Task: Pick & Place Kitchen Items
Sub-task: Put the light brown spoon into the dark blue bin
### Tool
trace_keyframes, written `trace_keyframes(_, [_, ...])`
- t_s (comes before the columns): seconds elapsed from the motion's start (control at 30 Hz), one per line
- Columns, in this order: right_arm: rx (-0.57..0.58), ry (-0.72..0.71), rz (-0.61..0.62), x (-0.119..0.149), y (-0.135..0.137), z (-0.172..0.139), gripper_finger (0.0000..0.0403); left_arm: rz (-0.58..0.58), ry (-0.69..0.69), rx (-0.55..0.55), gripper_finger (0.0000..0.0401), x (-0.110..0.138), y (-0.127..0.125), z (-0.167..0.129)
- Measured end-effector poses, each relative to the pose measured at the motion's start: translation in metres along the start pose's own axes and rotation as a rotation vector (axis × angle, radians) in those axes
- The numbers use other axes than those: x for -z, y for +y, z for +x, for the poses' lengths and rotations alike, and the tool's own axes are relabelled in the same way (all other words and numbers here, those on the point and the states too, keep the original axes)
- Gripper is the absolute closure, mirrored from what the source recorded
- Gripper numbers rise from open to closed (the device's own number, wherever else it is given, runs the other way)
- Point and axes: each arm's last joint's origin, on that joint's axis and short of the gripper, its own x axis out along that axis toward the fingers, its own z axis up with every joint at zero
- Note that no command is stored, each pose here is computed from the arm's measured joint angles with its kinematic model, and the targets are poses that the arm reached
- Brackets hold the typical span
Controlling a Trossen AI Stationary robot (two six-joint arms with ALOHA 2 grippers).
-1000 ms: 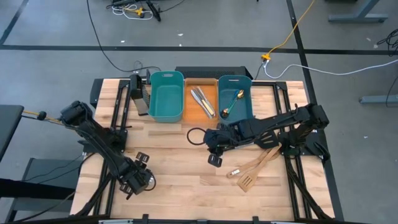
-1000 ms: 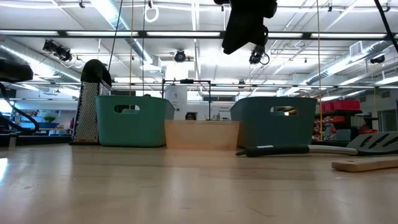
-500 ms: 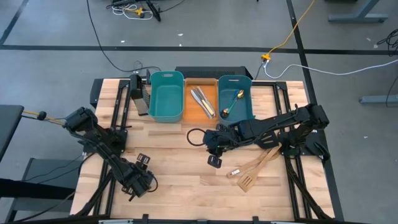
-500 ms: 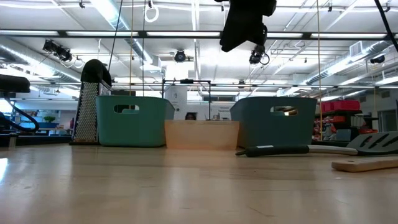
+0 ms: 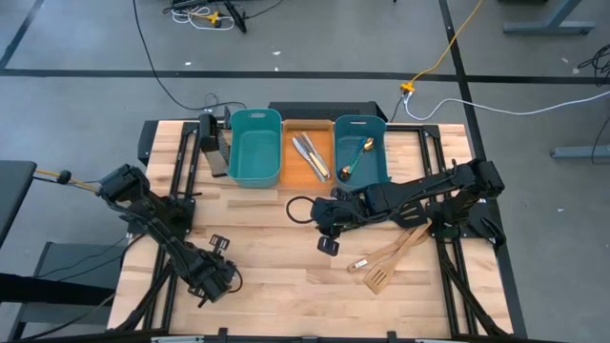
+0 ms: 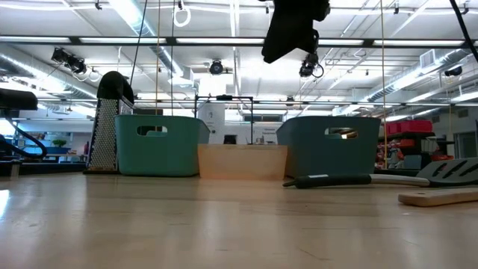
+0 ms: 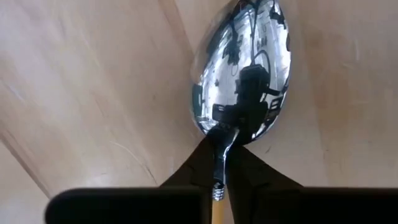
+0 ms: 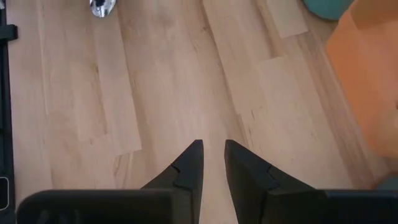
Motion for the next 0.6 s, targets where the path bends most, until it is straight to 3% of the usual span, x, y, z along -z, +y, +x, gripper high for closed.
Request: trace_keyframes(0.6, [0.0,0.0,-0.034,-0.0001,-0.0001,0.0,0.0326,-0.074,-0.017,0.019,0.0377,-0.0032,0.0037,-0.0014])
